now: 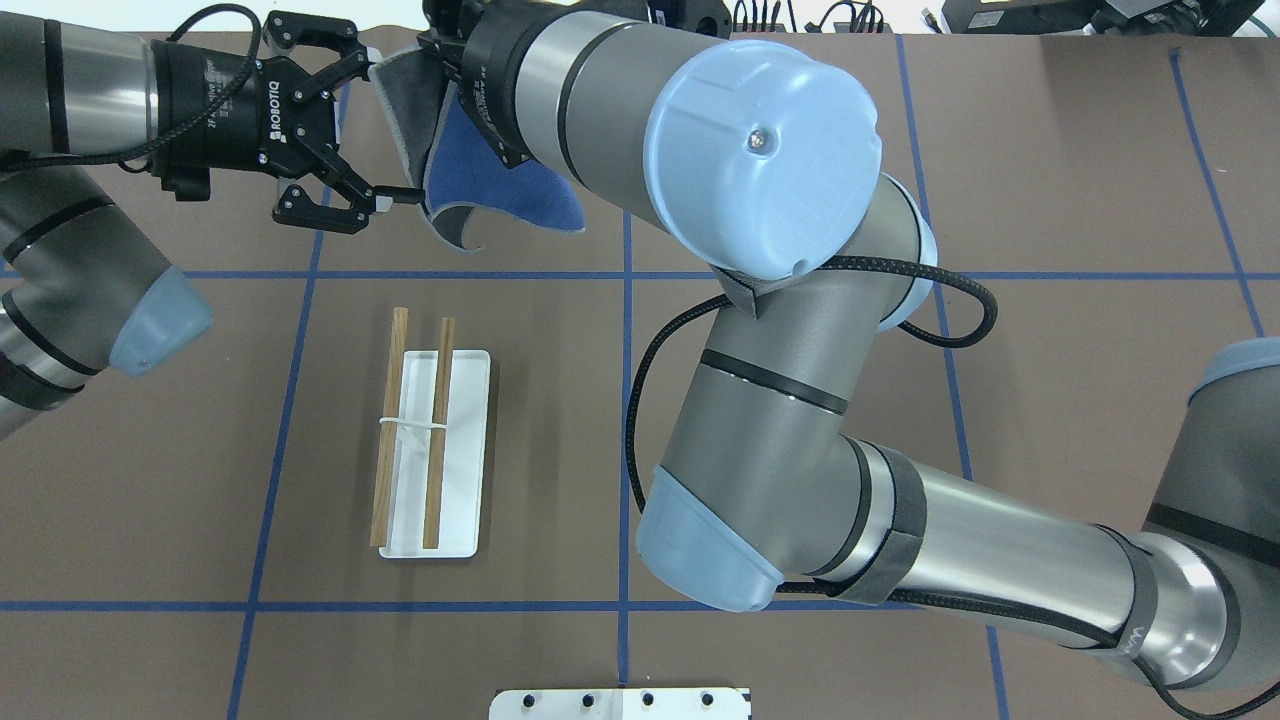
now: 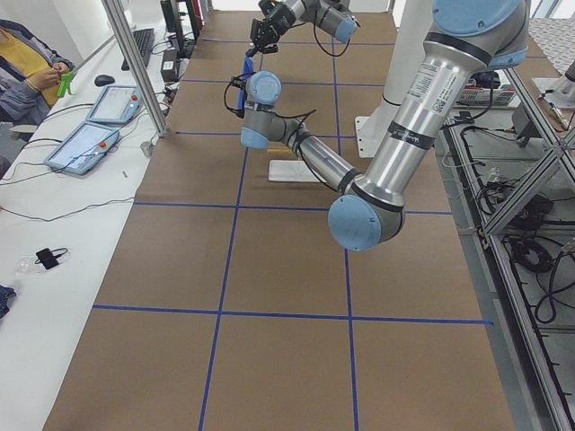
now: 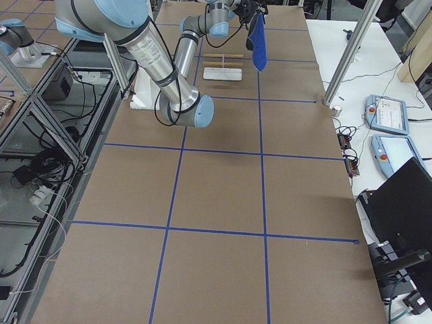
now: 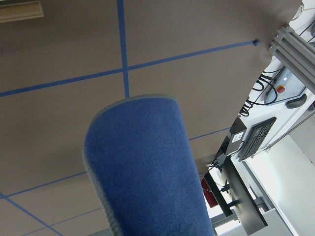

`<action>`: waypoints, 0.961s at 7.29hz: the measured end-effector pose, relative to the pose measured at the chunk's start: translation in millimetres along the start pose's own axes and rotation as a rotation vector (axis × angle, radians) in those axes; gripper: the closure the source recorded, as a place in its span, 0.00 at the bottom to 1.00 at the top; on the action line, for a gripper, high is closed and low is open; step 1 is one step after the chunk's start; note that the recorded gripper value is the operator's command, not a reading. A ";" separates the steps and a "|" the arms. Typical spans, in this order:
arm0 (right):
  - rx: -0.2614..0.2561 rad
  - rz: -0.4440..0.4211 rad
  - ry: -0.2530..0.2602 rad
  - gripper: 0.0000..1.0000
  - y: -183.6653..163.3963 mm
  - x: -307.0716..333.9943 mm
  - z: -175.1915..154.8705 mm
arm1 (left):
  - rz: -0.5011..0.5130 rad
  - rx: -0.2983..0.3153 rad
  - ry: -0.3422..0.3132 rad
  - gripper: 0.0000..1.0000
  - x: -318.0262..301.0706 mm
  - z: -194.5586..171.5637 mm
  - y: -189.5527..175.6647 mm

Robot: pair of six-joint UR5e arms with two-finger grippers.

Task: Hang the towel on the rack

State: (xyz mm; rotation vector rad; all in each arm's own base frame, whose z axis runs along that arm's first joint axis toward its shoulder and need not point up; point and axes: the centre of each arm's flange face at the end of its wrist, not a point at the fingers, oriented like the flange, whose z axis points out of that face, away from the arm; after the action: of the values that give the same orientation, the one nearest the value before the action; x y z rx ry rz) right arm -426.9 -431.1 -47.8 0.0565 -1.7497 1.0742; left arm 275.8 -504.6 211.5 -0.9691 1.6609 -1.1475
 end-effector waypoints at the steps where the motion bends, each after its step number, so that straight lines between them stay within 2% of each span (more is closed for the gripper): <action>1: -0.002 0.000 0.000 1.00 0.4 1.6 -1.0 | 0.000 0.001 0.000 1.00 0.1 0.3 -0.9; 4: -0.003 -0.002 0.003 1.00 -6.5 9.5 -8.0 | 0.034 -0.016 -0.002 1.00 -4.3 -2.7 -14.1; 5: -0.003 -0.003 0.004 0.67 -9.1 12.0 -11.0 | 0.068 -0.026 -0.002 1.00 -7.7 -6.3 -19.1; 6: -0.004 -0.003 0.005 0.01 -10.2 13.0 -12.6 | 0.119 -0.032 -0.003 1.00 -9.5 -8.5 -19.6; 7: -0.005 -0.005 0.005 0.00 -10.9 13.6 -14.1 | 0.193 -0.039 -0.002 1.00 -10.0 -9.4 -16.8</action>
State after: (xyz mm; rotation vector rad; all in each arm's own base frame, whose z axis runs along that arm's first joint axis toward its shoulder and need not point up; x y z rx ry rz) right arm -417.4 -422.2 -29.5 0.0548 -1.7473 1.0655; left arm 272.0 -497.4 231.6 -0.8140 1.7394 -0.9878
